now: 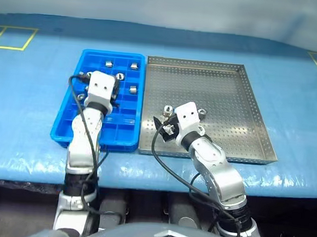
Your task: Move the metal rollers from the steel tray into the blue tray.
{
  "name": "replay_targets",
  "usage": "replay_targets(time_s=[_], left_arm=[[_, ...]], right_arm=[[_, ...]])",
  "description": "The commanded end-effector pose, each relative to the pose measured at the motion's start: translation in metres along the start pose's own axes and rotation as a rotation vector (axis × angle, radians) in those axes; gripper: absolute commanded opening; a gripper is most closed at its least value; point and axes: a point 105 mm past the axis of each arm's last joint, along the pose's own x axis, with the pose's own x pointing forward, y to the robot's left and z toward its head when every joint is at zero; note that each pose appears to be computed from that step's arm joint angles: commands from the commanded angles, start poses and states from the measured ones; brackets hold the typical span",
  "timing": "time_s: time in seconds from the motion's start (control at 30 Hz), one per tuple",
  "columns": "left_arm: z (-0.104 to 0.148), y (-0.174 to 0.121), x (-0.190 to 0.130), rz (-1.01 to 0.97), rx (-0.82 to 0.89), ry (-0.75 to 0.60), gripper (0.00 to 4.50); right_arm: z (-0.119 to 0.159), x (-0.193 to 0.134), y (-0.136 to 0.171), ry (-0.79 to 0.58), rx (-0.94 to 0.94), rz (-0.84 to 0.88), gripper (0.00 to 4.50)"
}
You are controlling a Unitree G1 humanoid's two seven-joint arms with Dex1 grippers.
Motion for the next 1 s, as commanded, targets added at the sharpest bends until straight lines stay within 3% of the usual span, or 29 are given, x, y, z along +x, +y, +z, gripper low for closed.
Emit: replay_targets(time_s=[0.03, 0.3, 0.57, 0.77, 0.83, 0.87, 1.0], left_arm=[[0.016, 0.012, -0.014, 0.135, -0.018, -0.071, 1.70], [-0.025, 0.000, -0.025, 0.113, -0.035, 0.107, 1.70], [-0.053, 0.016, -0.041, 0.236, -0.024, 0.254, 1.70], [-0.046, 0.013, -0.038, 0.214, -0.064, 0.240, 3.62], [-0.024, -0.010, -0.026, 0.043, -0.094, 0.159, 4.30], [-0.011, -0.022, -0.020, -0.051, -0.088, 0.111, 4.48], [0.031, -0.059, -0.005, -0.364, -0.100, -0.034, 4.48]], right_arm=[[0.009, -0.002, 0.000, -0.031, -0.012, 0.011, 4.50], [0.009, -0.003, 0.001, -0.023, -0.016, 0.015, 4.50], [0.007, -0.006, -0.001, -0.019, -0.004, -0.007, 4.50], [0.006, -0.007, -0.003, -0.019, -0.001, -0.021, 4.50], [0.007, -0.008, -0.006, -0.022, -0.002, -0.034, 4.50], [0.008, -0.009, -0.008, -0.026, -0.003, -0.046, 4.50], [0.009, -0.015, -0.018, -0.039, -0.006, -0.085, 4.50]])
